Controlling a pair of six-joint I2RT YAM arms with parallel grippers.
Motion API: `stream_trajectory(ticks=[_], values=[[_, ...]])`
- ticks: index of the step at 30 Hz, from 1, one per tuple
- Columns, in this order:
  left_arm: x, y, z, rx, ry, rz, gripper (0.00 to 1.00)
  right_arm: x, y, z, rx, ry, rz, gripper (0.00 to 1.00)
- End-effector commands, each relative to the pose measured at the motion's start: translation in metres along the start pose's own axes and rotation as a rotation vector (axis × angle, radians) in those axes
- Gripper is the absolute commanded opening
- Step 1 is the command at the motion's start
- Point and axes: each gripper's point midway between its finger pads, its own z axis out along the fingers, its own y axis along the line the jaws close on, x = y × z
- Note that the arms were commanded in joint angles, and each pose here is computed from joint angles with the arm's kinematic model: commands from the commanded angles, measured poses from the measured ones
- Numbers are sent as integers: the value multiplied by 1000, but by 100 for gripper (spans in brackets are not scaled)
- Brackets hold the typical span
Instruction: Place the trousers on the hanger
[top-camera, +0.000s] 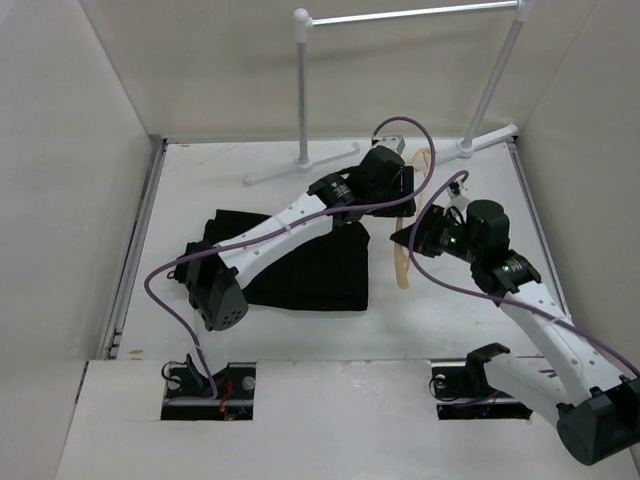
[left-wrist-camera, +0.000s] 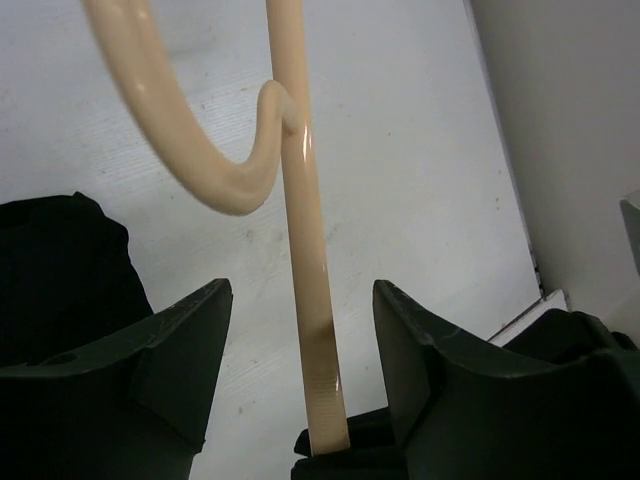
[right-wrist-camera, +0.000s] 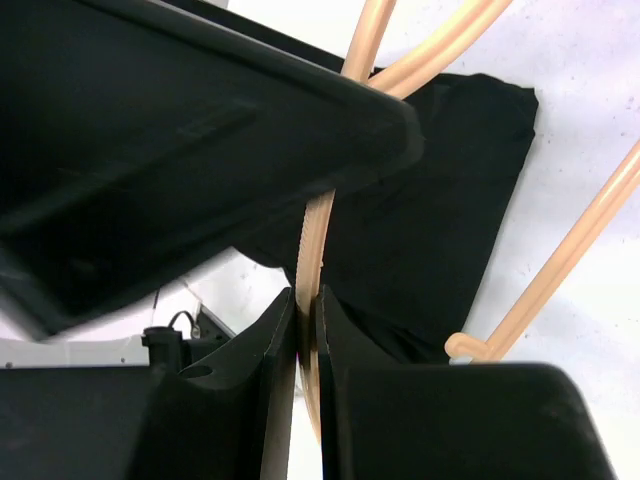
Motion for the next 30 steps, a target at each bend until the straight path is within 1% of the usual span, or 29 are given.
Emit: stream_trajectory(ticks=[1, 6, 8, 12, 15, 17, 19, 22, 24, 26, 28, 29, 30], values=[[-20, -7, -9, -15, -80, 14, 53, -5, 12, -4, -43, -45, -53, 15], [-19, -15, 4, -1, -101, 8, 40, 10, 9, -5, -38, -8, -50, 15], [-14, -16, 7, -4, -96, 5, 31, 14, 6, -8, -27, -3, -44, 15], [-3, -18, 5, -12, -122, -3, 12, 25, -6, -16, 28, 10, -25, 15], [11, -19, 6, -2, -131, -37, 6, 34, -11, -24, 63, 12, -17, 16], [24, -15, 10, -2, -125, -78, 5, 39, -11, -31, 70, 10, -17, 17], [37, -11, 16, 3, -105, -122, 6, 44, -12, -35, 71, 19, -16, 16], [52, -17, 22, 24, -72, -148, 16, 51, -12, -39, 66, 35, -17, 15], [58, -21, 24, 31, -64, -145, 26, 53, -13, -39, 64, 34, -20, 15], [63, -25, 26, 35, -60, -141, 30, 53, -12, -39, 57, 36, -20, 15], [66, -26, 29, 34, -57, -144, 30, 53, -9, -40, 50, 37, -22, 15], [66, -27, 30, 35, -59, -148, 27, 53, -8, -40, 46, 35, -23, 15], [66, -29, 30, 39, -60, -149, 22, 52, -7, -41, 44, 33, -24, 15]])
